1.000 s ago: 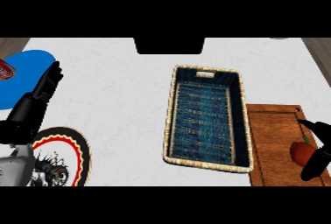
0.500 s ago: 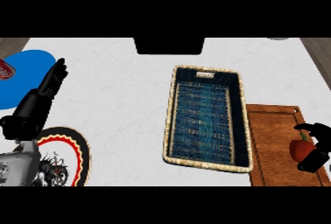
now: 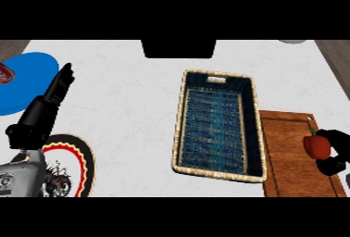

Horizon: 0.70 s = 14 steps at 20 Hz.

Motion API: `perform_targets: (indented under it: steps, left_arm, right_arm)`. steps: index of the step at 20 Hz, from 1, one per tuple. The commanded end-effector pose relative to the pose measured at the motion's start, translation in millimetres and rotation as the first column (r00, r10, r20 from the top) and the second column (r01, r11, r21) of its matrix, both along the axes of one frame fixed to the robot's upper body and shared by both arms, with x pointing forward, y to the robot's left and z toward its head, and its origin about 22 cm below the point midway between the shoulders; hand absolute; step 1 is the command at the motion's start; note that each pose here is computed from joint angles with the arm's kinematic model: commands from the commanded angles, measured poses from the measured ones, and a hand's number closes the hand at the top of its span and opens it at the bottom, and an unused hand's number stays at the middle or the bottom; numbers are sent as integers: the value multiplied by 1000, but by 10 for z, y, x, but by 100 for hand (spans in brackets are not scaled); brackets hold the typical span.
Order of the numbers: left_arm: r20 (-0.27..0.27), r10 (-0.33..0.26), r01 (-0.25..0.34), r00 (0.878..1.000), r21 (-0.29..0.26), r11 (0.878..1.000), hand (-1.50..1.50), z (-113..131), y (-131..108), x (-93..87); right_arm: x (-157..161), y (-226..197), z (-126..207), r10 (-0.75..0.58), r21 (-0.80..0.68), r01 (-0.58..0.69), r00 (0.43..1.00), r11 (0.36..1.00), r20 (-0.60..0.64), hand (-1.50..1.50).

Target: Pick the bell pepper from the cutting board and place it in the basket

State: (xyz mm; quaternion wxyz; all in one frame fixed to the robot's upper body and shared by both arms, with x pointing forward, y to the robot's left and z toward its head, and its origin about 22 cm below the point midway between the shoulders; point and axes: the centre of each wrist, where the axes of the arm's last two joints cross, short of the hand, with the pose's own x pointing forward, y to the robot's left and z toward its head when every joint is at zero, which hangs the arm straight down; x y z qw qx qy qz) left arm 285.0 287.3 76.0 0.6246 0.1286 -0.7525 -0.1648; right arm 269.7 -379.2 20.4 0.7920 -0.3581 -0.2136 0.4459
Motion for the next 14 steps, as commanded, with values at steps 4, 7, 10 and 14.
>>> perform_targets:
  steps: [4, 7, 10, 14]
  left_arm:
    - [-3, 0, 0, 1000, -4, 1000, 0, -81, -8, 31]
    - [10, -7, 7, 1000, 12, 1000, 0, -11, -46, 36]
    - [-8, 1, -1, 1000, -5, 1000, 0, -93, -4, 32]
    - [-8, -3, 3, 1000, -11, 1000, 0, -103, 8, 62]
  right_arm:
    - [88, -338, 328, 276, -71, -268, 949, 961, 155, 150]
    - [-26, -681, 466, 417, -140, -395, 880, 908, 225, 150]
    - [111, -730, 544, 422, -210, -370, 838, 905, 345, 150]
    - [229, -790, 970, 377, -217, -308, 766, 926, 521, 150]
